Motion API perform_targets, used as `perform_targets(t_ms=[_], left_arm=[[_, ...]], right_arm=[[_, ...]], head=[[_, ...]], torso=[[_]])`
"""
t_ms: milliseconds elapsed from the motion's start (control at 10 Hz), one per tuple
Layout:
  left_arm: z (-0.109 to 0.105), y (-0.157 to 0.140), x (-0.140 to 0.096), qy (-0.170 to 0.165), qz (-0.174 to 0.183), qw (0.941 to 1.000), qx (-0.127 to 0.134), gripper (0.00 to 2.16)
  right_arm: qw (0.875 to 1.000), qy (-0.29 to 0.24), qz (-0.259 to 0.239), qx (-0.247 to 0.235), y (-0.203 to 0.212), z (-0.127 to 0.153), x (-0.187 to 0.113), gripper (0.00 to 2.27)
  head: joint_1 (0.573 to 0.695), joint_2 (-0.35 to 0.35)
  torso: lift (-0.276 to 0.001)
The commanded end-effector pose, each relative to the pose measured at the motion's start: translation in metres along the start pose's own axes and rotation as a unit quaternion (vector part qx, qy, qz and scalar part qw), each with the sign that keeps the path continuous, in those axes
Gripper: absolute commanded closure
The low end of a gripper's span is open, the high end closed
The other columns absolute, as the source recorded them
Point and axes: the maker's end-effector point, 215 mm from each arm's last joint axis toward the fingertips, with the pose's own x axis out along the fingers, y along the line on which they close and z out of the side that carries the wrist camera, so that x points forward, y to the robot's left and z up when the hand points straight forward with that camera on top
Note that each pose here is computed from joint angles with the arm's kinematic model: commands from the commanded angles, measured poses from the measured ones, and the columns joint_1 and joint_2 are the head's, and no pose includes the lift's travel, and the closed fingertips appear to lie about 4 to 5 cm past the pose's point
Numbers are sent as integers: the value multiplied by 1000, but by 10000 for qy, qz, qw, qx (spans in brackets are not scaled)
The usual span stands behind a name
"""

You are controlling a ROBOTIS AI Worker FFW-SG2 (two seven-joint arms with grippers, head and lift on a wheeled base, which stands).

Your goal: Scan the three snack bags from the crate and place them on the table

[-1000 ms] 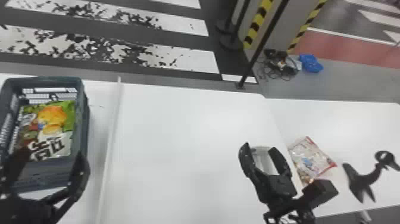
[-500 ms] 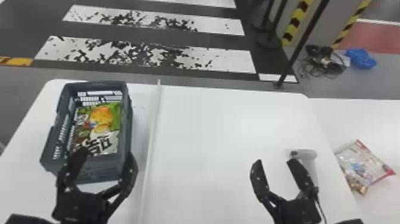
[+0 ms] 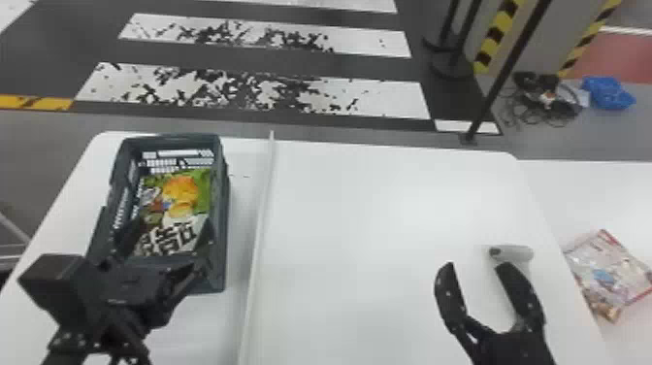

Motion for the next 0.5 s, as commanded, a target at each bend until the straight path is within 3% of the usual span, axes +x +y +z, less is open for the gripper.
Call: perform_targets(t_ms=[0, 100, 400], left_arm=[[5, 17, 20, 374, 47, 9993, 27, 90], [6, 26, 37, 632, 13, 9980, -73, 90], [8, 63, 61, 1000, 349, 9941, -217, 83]], right_arm=[[10000, -34, -27, -34, -3, 2, -6, 113], [10000, -22, -45, -49, -5, 2, -7, 113], [9997, 180, 130, -102, -1, -9, 9, 113]], head=[[695, -64], [695, -58], [695, 4]], torso=[[-37], [-37], [-37]])
